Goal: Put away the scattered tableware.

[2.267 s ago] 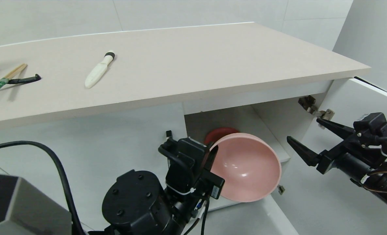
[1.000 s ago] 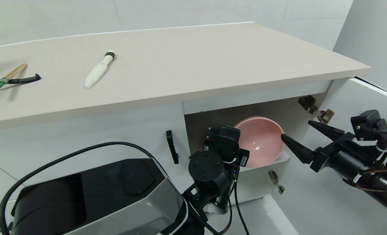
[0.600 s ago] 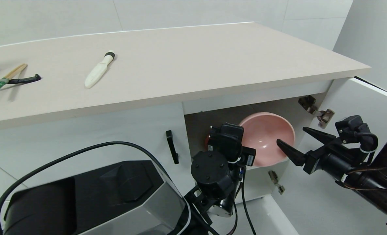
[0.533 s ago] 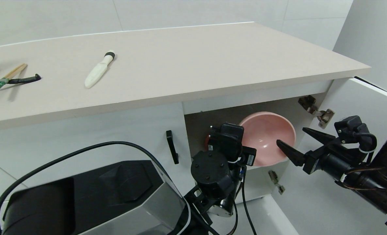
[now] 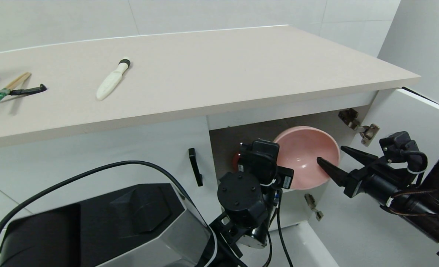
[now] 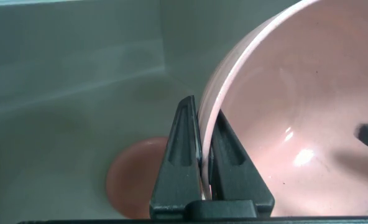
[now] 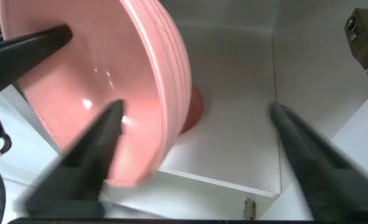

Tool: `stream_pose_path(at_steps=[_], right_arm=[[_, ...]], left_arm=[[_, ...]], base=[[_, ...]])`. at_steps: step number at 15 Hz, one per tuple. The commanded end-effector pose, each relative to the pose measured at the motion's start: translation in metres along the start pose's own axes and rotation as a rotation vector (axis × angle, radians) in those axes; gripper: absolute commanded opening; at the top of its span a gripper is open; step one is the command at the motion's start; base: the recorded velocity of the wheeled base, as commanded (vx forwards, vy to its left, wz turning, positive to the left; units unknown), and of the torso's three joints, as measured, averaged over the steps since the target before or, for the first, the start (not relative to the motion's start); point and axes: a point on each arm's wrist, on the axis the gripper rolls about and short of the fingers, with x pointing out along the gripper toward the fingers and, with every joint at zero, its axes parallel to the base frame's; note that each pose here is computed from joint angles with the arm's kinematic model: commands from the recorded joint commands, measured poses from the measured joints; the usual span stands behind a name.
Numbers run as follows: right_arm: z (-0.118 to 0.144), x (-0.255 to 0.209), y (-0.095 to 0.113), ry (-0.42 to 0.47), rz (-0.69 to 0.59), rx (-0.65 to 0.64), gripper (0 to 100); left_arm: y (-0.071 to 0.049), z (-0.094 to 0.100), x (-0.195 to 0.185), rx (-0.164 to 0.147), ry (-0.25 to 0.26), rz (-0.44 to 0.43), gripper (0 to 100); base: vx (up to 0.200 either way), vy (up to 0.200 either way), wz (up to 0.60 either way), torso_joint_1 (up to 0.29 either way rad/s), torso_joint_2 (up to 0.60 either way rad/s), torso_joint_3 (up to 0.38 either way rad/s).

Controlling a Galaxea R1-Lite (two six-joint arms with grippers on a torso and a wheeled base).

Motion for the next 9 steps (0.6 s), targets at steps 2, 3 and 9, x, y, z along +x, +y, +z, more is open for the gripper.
stream_pose_path(at_steps=[2, 3, 9], right_arm=[[0.002, 0.000, 0.002, -0.007, 0.007, 0.000, 0], [0.003, 0.000, 0.002, -0.012, 0.010, -0.001, 0], [0.003, 0.000, 0.002, -0.015, 0.008, -0.001, 0]], left_arm=[[-0.009, 0.003, -0.006, -0.008, -0.003, -0.026, 0], [-0.009, 0.003, -0.006, -0.007, -0.003, -0.028, 0], [-0.008, 0.005, -0.023, 0.010, 0.033, -0.067, 100]], base=[[0.000, 0.000, 0.00, 0.000, 0.00, 0.000], [0.000, 0.000, 0.00, 0.000, 0.00, 0.000], [0.000, 0.000, 0.00, 0.000, 0.00, 0.000]])
